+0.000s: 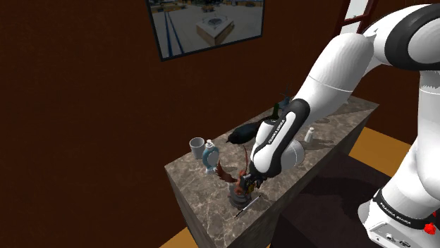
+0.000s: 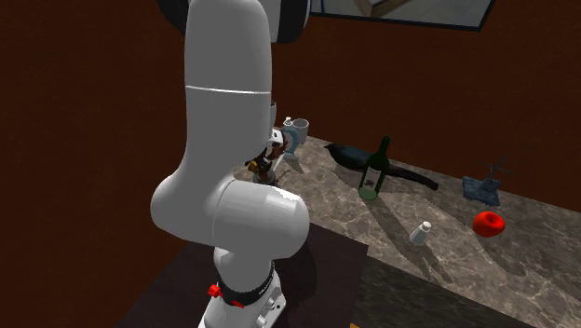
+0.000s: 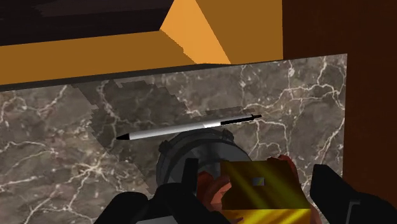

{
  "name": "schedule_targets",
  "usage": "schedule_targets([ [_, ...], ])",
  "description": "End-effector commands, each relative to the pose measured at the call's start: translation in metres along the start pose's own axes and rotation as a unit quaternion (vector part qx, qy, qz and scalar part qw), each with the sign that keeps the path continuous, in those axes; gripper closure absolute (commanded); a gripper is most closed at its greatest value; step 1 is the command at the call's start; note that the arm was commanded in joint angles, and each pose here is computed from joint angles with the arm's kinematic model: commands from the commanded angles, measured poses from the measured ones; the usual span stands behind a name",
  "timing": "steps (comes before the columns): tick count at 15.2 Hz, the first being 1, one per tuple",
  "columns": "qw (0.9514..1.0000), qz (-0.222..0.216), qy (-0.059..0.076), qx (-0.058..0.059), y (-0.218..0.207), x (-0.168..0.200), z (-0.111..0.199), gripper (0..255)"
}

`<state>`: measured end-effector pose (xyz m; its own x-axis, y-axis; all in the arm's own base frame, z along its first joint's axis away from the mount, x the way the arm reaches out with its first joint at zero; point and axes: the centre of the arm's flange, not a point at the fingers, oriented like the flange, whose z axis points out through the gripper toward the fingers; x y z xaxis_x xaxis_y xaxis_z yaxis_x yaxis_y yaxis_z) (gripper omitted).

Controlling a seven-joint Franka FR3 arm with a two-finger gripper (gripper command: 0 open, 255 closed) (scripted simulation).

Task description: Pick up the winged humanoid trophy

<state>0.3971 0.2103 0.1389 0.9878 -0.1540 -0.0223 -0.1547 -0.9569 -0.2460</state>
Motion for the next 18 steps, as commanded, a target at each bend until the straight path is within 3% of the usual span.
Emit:
schedule_targets([
  [1, 1.0000, 0.000, 0.000, 0.000, 0.000, 0.000, 0.001, 255],
  [9, 1.0000, 0.000, 0.000, 0.000, 0.000, 0.000, 0.002, 255],
  [18, 1.0000, 0.000, 0.000, 0.000, -0.012, -0.001, -0.044, 255],
])
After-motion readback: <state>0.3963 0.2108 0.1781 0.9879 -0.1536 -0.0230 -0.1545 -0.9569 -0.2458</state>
